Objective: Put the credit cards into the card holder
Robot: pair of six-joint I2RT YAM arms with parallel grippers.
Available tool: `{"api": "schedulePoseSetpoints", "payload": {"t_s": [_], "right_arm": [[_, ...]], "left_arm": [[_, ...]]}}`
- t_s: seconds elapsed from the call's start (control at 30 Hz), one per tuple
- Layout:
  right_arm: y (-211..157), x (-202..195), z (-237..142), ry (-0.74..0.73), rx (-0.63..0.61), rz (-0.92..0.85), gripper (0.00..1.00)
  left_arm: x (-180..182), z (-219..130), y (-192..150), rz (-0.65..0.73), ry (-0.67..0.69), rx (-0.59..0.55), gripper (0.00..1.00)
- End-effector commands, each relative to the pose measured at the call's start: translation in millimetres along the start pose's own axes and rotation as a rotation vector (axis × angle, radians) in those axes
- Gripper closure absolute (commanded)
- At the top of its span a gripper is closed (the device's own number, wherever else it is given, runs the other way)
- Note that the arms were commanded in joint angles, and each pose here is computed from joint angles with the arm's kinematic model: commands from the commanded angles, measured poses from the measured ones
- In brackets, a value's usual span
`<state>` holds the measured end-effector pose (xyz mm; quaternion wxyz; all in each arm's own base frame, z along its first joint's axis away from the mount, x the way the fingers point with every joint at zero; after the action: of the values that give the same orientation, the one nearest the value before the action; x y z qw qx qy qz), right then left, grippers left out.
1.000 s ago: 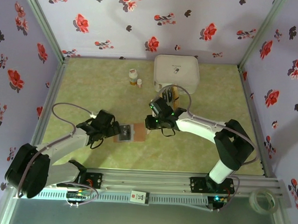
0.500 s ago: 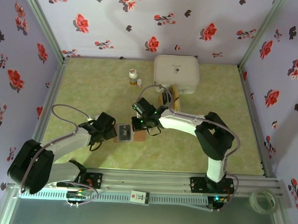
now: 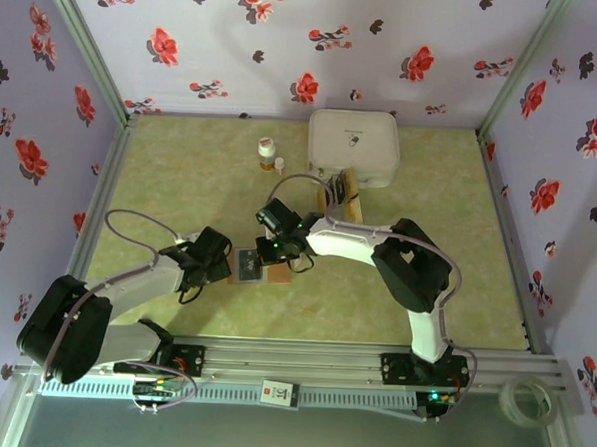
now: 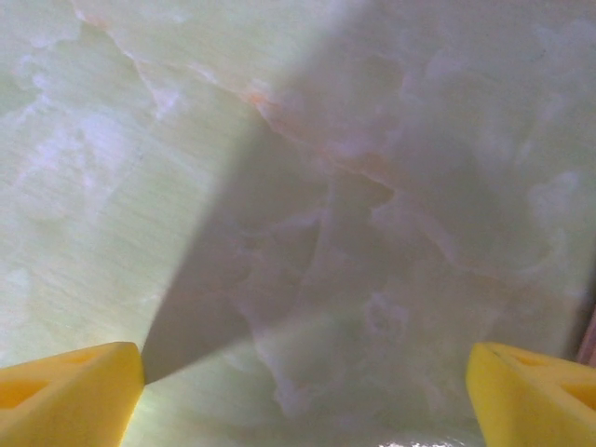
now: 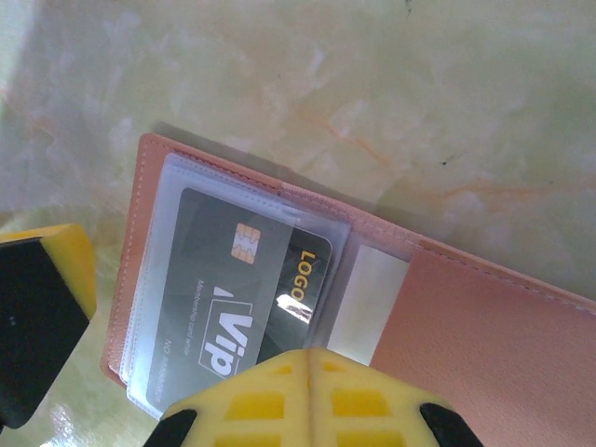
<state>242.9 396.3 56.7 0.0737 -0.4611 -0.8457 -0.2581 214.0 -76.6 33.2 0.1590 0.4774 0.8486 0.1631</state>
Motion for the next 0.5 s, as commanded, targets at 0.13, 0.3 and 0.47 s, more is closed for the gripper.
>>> {"api": "schedulePoseSetpoints", "payload": {"t_s": [0.13,0.3,0.47], "right_arm": [[-1,8,10,0.024,0.020,0.008,1.00],[-1,13,14,0.035,0.028,0.003,1.00],[-1,17,18,0.043,0.035,0.000,1.00]], "left_arm": [[0,11,-6,0.001,-0.002,0.018,0.11],[-1,13,-8,0.003,-0.003,0.027,0.12],[-2,15,-10,0.008,-0.003,0.034,0.13]]}}
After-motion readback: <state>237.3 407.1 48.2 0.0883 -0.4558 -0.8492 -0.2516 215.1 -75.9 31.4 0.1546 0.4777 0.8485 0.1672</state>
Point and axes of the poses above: each hand's point on the last joint's axis, 136 mm out from that joint toward the fingers, its own z axis out along the fingers, its own x axis along the line the jaws close on, y = z × x, the point moved 2 cm from there along -z, back along the fingers, and after that the axes turned 10 degrees about -z, right-handed, at the moved point
